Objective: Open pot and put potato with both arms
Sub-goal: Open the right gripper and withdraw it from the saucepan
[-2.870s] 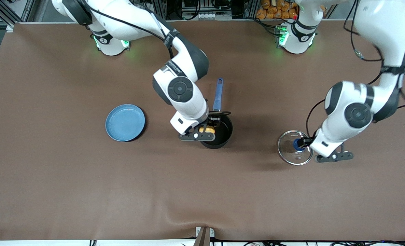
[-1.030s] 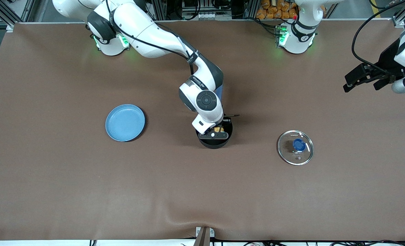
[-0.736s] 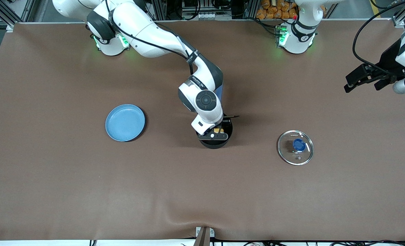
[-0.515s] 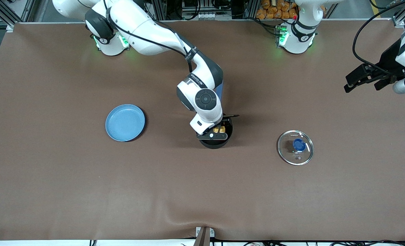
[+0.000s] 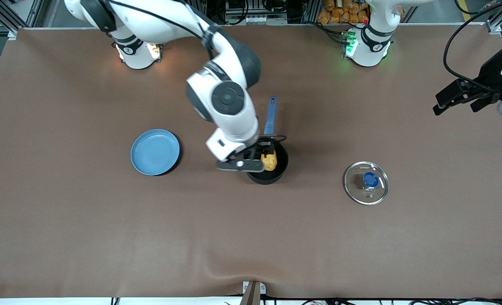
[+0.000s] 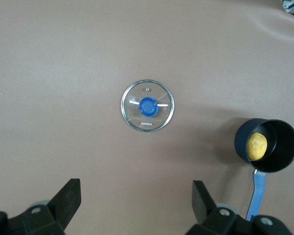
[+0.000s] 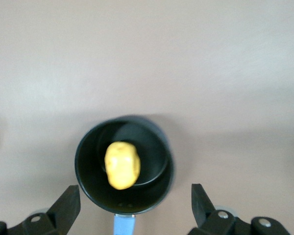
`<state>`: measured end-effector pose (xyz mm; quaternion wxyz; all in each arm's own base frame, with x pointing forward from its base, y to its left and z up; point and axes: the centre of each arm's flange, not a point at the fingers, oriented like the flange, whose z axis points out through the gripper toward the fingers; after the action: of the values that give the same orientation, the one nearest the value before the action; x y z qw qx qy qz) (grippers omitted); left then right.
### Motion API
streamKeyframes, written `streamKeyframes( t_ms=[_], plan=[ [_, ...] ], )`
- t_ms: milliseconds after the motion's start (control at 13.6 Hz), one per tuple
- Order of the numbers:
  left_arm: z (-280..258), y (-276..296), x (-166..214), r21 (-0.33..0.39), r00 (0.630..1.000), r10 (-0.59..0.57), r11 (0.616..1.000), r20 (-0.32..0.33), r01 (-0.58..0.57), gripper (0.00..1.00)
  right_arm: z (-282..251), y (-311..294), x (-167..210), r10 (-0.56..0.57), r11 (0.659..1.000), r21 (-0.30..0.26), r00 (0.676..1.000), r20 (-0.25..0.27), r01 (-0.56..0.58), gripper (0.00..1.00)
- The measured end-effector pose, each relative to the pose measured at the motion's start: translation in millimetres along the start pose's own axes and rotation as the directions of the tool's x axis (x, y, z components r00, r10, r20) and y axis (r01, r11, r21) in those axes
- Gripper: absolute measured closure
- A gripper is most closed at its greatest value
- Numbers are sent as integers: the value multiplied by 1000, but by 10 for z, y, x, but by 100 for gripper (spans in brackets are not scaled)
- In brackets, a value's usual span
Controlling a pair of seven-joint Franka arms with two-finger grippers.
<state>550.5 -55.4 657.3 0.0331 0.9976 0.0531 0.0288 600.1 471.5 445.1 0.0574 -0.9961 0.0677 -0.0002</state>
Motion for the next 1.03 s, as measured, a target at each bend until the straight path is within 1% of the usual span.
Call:
streamKeyframes(
  t_ms=[147, 221, 294, 368, 515, 589, 662, 736, 810, 883, 957, 1030],
  plan=[
    [0, -21, 5, -1, 1000, 3, 1000, 0, -3, 0, -615, 557, 389, 86, 996, 33, 996, -33, -85, 0],
    [0, -9, 2, -1, 1000, 6, 1000, 0, -6, 0, -861, 836, 532, 125, 991, 41, 991, -39, -124, 0],
    [2, 9, -1, -1, 1000, 9, 1000, 1, -9, 0, -1066, 1122, 650, 158, 987, 43, 987, -33, -157, 0],
    [3, 29, -5, -2, 1000, 12, 1000, 0, -12, 0, -1241, 1389, 759, 174, 984, 55, 984, -27, -172, 0],
    [-6, 57, 1, -4, 1000, 17, 1000, -10, -17, 0, -1584, 1936, 949, 168, 982, 88, 986, -24, -165, 0],
    [-8, 61, 4, -5, 1000, 18, 1000, -14, -18, 0, -1726, 2226, 1011, 150, 985, 87, 989, -16, -148, 0],
    [-9, 59, 6, -5, 1000, 17, 1000, -15, -17, 0, -1854, 2504, 1044, 103, 992, 77, 995, -8, -102, 0],
    [-8, 55, 8, -5, 1000, 17, 1000, -15, -17, 0, -1977, 2741, 1040, 21, 998, 60, 1000, 0, -21, 0],
    [-5, 49, 12, -5, 1000, 15, 1000, -15, -16, 0, -2100, 2983, 1015, -87, 996, 39, 996, 14, 86, 0],
    [-1, 43, 16, -5, 1000, 15, 1000, -14, -15, 0, -2199, 3224, 992, -190, 982, 22, 981, 34, 190, 0],
    [3, 42, 18, -5, 1000, 15, 1000, -14, -15, 0, -2298, 3473, 975, -252, 968, 10, 966, 50, 252, 0],
    [4, 43, 19, -5, 1000, 17, 1000, -13, -17, 0, -2403, 3716, 952, -266, 964, -5, 962, 63, 267, 0]
  ],
)
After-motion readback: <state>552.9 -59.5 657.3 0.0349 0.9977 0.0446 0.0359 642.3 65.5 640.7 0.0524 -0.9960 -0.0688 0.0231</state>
